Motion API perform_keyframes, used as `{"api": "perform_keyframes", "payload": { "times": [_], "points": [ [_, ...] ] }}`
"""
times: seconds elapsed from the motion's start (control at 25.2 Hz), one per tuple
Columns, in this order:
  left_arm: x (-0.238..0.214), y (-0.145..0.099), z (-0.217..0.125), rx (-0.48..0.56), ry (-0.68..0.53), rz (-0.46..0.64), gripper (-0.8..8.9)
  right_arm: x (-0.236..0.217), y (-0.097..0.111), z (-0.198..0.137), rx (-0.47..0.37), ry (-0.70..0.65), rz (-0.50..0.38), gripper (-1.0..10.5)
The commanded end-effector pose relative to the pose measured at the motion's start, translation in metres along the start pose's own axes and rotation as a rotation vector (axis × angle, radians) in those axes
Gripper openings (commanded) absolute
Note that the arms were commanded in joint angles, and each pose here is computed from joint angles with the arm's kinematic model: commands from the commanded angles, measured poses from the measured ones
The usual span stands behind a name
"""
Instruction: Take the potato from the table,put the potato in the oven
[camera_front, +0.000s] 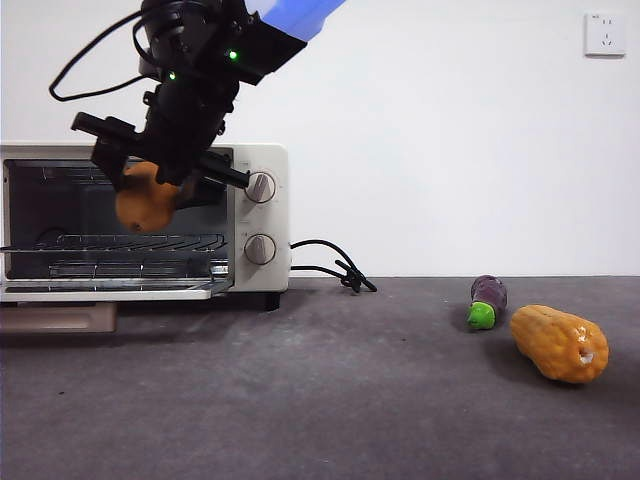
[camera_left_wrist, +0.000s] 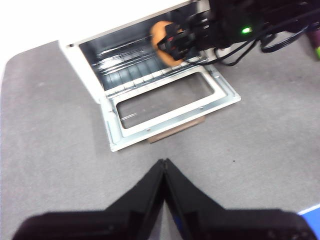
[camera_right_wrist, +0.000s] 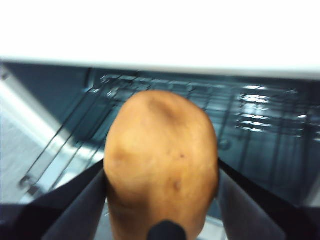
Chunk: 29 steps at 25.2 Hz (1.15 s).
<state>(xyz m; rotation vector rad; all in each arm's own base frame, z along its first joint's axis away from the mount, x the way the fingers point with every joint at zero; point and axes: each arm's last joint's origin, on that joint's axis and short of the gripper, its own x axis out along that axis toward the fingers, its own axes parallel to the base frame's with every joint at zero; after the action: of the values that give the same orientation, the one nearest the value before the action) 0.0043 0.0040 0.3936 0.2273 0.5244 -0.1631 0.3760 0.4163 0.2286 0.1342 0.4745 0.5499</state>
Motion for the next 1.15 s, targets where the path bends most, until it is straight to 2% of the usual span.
{"api": "perform_keyframes", "payload": {
  "times": [0.04, 0.24, 0.52, 0.56, 0.63, 0.95, 1.03, 1.07, 1.15],
  "points": [
    [-0.0008, 0.0002, -0.0007, 0.014, -0.006, 0.005, -0.05, 0.0128, -0.0041, -0.0143, 0.021, 0.009, -0.01, -0.1],
    [-0.0008, 0.0002, -0.0007, 0.018, -0.006, 0.005, -0.05, 0.0173, -0.0071, -0.0171, 0.017, -0.014, -0.039, -0.1],
    [-0.0009, 0.0003, -0.0006, 0.032, -0.007, 0.004, -0.05, 0.0182, -0.0089, -0.0148, 0.014, -0.035, -0.037, 0.1],
    [-0.0008, 0.0002, -0.0007, 0.032, -0.007, 0.004, -0.05, 0.0182, -0.0089, -0.0149, 0.014, -0.034, -0.037, 0.5],
    [-0.0009, 0.0003, -0.0006, 0.032, -0.007, 0.005, -0.05, 0.0182, -0.0091, -0.0148, 0.015, -0.037, -0.043, 2.1],
    [-0.0008, 0.0002, -0.0007, 0.032, -0.007, 0.004, -0.05, 0.0182, -0.0094, -0.0145, 0.014, -0.044, -0.057, 2.5],
    [-0.0008, 0.0002, -0.0007, 0.032, -0.007, 0.004, -0.05, 0.0182, -0.0094, -0.0145, 0.015, -0.044, -0.057, 3.7],
    [-0.0008, 0.0002, -0.0007, 0.032, -0.007, 0.004, -0.05, 0.0182, -0.0094, -0.0144, 0.015, -0.045, -0.057, 4.8],
    [-0.0008, 0.0002, -0.0007, 0.033, -0.007, 0.004, -0.05, 0.0182, -0.0095, -0.0144, 0.016, -0.046, -0.06, 5.8]
  ]
}}
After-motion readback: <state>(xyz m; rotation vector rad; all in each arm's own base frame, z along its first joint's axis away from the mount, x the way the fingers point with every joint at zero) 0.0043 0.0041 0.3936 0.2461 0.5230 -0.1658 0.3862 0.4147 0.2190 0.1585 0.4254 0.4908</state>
